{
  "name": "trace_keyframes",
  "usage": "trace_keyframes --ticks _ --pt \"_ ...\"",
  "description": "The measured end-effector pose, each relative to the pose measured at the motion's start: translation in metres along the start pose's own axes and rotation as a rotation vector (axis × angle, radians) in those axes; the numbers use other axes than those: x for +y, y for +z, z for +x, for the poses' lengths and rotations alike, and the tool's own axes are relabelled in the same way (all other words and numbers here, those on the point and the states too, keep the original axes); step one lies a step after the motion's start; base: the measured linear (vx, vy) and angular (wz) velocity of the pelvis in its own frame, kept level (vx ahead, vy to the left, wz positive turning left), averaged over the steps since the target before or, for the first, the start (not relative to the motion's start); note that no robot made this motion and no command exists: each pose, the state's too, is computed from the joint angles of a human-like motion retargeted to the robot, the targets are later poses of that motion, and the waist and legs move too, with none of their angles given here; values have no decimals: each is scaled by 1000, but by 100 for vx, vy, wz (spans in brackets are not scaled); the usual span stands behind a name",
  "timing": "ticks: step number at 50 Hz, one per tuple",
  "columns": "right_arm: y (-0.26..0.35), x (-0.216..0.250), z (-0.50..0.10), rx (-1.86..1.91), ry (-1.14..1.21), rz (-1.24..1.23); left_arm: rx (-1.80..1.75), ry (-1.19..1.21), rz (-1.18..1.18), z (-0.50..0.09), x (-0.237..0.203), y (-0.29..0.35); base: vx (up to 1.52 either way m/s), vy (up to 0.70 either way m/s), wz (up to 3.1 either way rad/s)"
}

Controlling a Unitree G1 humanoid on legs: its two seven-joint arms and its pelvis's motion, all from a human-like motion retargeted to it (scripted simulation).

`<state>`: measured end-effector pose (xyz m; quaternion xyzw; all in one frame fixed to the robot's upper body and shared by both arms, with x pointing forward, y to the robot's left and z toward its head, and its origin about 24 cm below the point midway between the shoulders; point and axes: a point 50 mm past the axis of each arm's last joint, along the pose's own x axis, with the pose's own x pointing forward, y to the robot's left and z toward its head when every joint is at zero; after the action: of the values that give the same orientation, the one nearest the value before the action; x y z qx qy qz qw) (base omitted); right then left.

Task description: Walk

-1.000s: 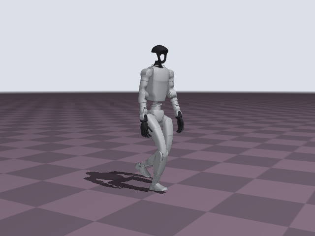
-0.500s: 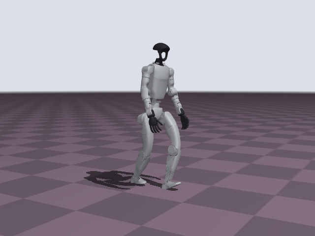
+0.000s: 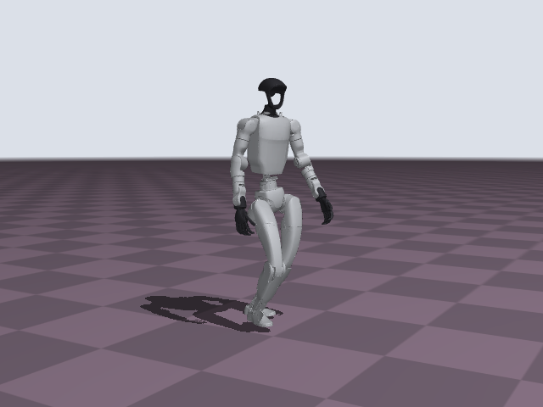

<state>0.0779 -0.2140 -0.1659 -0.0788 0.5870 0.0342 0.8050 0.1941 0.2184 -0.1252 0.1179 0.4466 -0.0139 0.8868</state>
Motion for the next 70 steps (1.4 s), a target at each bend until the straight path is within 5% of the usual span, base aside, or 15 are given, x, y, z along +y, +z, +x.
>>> trace_keyframes --ticks 6,15,33,45,70 --pt "9 -3 1 -24 -12 23 -79 -31 38 1 -3 16 64 -12 -9" --pt "13 -14 1 -26 -50 -3 122 -107 -18 -12 -21 -50 54 -14 -4" --pt "98 -28 -3 -298 -156 -80 206 -40 -89 -25 -16 -87 51 -6 -4" --pt "30 -8 3 -84 -68 -100 252 -30 -124 -28 -15 -96 52 0 -1" --pt "35 -8 -1 -156 -107 -95 -169 132 12 -2 24 35 49 -3 -9"
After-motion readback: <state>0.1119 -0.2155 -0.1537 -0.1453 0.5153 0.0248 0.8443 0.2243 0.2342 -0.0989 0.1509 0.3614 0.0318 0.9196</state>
